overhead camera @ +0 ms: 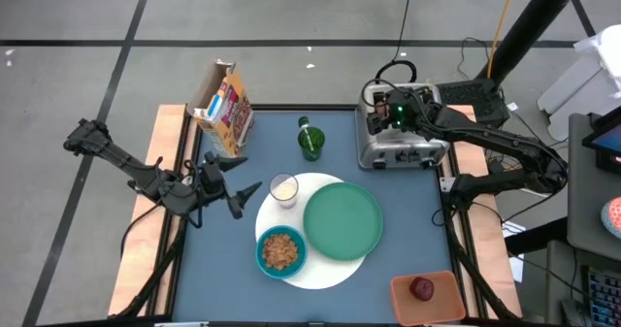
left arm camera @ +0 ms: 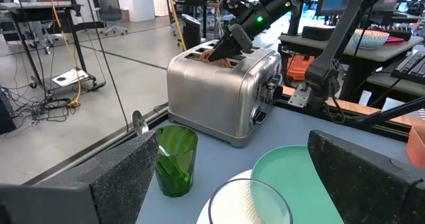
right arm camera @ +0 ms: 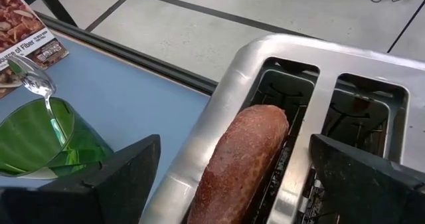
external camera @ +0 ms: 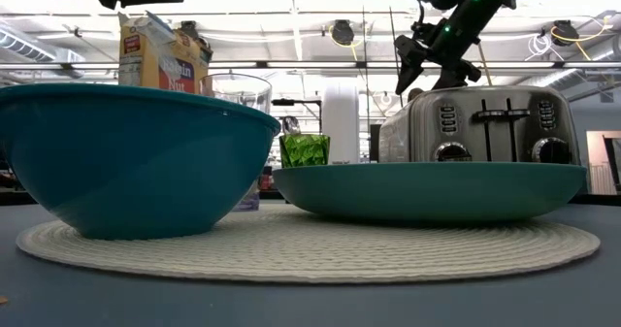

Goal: Arrange a breakfast setting
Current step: Put the toasted bread on the green plate

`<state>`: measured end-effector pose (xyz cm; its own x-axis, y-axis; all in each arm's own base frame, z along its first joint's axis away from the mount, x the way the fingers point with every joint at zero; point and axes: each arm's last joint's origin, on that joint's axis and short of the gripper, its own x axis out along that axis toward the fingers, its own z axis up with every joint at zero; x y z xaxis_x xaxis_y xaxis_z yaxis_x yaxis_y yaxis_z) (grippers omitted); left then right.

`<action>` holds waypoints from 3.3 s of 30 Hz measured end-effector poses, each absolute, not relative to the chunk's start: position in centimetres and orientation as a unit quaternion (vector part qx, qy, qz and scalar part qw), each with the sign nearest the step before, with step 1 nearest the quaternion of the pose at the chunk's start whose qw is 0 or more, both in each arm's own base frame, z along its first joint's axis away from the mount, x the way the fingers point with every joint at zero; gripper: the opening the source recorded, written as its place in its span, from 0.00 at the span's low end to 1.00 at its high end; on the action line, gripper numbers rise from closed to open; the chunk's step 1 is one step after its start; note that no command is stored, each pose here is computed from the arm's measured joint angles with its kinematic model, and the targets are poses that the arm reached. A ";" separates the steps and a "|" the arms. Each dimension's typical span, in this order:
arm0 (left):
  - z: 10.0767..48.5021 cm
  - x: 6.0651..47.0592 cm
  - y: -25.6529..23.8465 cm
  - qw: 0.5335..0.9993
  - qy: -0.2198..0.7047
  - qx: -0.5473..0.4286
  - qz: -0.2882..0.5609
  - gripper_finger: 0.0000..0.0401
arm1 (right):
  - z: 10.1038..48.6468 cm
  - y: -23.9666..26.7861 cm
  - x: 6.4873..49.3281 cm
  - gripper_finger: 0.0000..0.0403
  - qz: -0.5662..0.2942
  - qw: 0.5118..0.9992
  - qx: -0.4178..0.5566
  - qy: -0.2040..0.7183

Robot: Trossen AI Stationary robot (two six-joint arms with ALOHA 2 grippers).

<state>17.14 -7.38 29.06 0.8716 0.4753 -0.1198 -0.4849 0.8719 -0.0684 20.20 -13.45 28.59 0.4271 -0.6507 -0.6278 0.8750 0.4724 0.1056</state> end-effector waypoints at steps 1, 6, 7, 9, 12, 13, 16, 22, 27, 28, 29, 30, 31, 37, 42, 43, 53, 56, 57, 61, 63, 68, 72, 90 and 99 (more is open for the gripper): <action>29.1 17.1 -7.4 0.966 0.050 -0.048 0.248 0.98 | 28.6 -13.4 20.2 0.93 -0.467 0.817 0.214 0.262; 29.1 17.1 -7.4 0.966 0.050 -0.048 0.248 0.98 | 28.6 -13.4 20.2 0.90 -0.467 0.817 0.214 0.262; 29.1 17.1 -7.4 0.966 0.050 -0.048 0.248 0.98 | 28.6 -13.4 20.2 0.88 -0.467 0.817 0.214 0.262; 29.1 17.1 -7.4 0.966 0.050 -0.048 0.248 0.98 | 28.6 -13.4 20.2 0.82 -0.467 0.817 0.214 0.262; 29.1 17.1 -7.4 0.966 0.050 -0.048 0.248 0.98 | 28.6 -13.4 20.2 0.74 -0.467 0.817 0.214 0.262; 29.1 17.1 -7.4 0.966 0.050 -0.048 0.248 0.98 | 28.6 -13.4 20.2 0.72 -0.467 0.817 0.214 0.262; 29.1 17.1 -7.4 0.966 0.050 -0.048 0.248 0.98 | 28.6 -13.4 20.2 0.65 -0.467 0.817 0.214 0.262; 29.1 17.1 -7.4 0.966 0.050 -0.048 0.248 0.98 | 28.6 -13.4 20.2 0.54 -0.467 0.817 0.215 0.262; 29.1 17.1 -7.4 0.966 0.050 -0.048 0.248 0.98 | 28.6 -13.4 20.2 0.46 -0.467 0.817 0.215 0.262; 29.1 17.1 -7.4 0.966 0.050 -0.048 0.248 0.98 | 28.6 -13.4 20.2 0.44 -0.467 0.817 0.215 0.262; 29.1 17.1 -7.4 0.966 0.050 -0.048 0.248 0.98 | 28.6 -13.4 20.2 0.43 -0.467 0.817 0.215 0.262; 29.1 17.1 -7.4 0.966 0.050 -0.048 0.248 0.98 | 28.6 -13.5 20.2 0.42 -0.467 0.817 0.215 0.262; 29.1 17.1 -7.4 0.966 0.050 -0.048 0.248 0.98 | 28.6 -13.5 20.2 0.40 -0.467 0.817 0.215 0.262; 29.1 17.1 -7.4 0.966 0.050 -0.048 0.248 0.98 | 28.6 -13.5 20.2 0.32 -0.467 0.817 0.215 0.261; 29.1 17.1 -7.4 0.966 0.050 -0.048 0.248 0.98 | 28.6 -13.5 20.2 0.27 -0.468 0.817 0.215 0.261; 29.1 17.1 -7.4 0.966 0.050 -0.048 0.248 0.98 | 28.6 -13.5 20.2 0.26 -0.468 0.817 0.214 0.261; 29.1 17.1 -7.4 0.966 0.050 -0.048 0.248 0.98 | 28.8 -13.5 20.3 0.22 -0.469 0.819 0.221 0.245; 29.1 17.1 -7.4 0.966 0.050 -0.048 0.248 0.98 | 28.8 -13.6 20.3 0.22 -0.468 0.820 0.219 0.244; 29.1 17.1 -7.4 0.966 0.050 -0.048 0.248 0.98 | 28.8 -13.6 20.4 0.22 -0.468 0.821 0.218 0.244; 29.1 17.1 -7.4 0.966 0.050 -0.048 0.248 0.98 | 29.1 -13.4 20.2 0.22 -0.468 0.823 0.217 0.238; 29.1 17.1 -7.4 0.966 0.050 -0.048 0.248 0.98 | 29.3 -13.3 20.0 0.22 -0.467 0.825 0.217 0.232; 29.1 17.1 -7.4 0.966 0.050 -0.048 0.248 0.98 | 30.1 -13.0 19.4 0.22 -0.467 0.830 0.215 0.214; 29.1 17.1 -7.4 0.966 0.050 -0.048 0.248 0.98 | 30.7 -12.8 19.0 0.22 -0.466 0.835 0.214 0.200; 29.1 17.1 -7.4 0.966 0.050 -0.048 0.248 0.98 | 33.8 -10.9 16.0 0.22 -0.456 0.857 0.210 0.121; 29.1 17.1 -7.4 0.966 0.050 -0.048 0.248 0.98 | 34.8 -10.0 14.9 0.22 -0.429 0.872 0.217 0.096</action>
<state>17.14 -7.38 29.06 0.8718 0.4750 -0.1199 -0.4846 0.8721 -0.0683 14.87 -10.03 34.82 0.6142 -0.7058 -0.3529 0.7889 0.5384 0.2963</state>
